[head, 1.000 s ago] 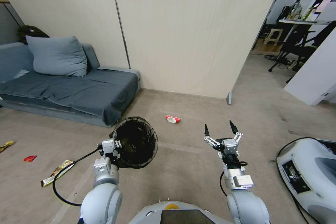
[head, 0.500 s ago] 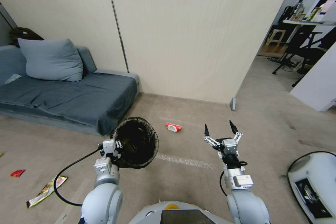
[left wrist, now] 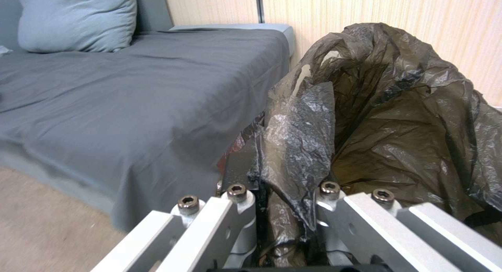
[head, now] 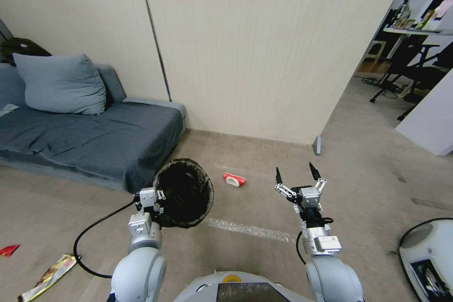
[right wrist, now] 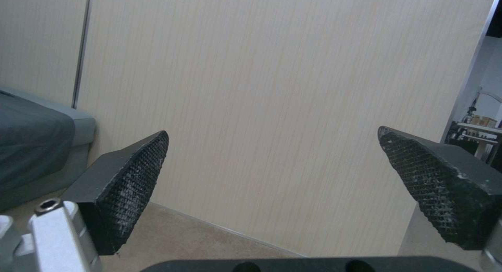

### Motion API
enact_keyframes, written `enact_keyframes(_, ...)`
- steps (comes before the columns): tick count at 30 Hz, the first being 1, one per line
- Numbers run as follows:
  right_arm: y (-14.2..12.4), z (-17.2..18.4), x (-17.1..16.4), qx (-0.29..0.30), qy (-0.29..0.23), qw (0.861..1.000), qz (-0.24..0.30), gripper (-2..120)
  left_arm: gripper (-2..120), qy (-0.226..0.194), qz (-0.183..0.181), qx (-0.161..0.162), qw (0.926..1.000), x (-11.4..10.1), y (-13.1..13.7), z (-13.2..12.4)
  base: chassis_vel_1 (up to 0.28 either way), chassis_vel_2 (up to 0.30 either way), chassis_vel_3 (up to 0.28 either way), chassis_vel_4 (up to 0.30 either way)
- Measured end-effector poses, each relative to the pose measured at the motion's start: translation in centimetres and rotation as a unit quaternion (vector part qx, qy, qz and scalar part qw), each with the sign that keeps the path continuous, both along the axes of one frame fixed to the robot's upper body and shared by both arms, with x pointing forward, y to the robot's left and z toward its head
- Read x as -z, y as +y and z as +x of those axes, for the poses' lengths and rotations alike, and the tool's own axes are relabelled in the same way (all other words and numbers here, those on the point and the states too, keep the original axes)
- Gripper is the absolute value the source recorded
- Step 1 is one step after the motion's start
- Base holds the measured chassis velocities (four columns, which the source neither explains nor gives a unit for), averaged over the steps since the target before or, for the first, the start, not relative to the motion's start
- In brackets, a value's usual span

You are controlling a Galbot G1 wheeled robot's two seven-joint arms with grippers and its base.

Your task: Pick up the trash bin, then pick up the garbage from the floor and place it into the trash bin.

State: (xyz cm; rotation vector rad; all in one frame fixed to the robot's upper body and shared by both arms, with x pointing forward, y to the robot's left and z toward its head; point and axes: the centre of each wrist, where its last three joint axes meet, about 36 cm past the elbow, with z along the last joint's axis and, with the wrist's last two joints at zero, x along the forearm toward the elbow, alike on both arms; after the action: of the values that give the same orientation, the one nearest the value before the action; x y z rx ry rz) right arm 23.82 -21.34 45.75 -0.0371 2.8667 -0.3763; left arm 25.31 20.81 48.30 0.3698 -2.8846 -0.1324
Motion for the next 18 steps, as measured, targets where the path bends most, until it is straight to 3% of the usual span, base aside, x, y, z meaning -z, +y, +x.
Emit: enact_keyframes(18, -0.01, 0.01, 0.07, -0.002, 0.002, 1.000, -0.001, 100, 7, -0.001, 0.001, 0.001, 1.0000, 0.12, -0.02, -0.01, -0.114, 0.118, 0.119, -0.115)
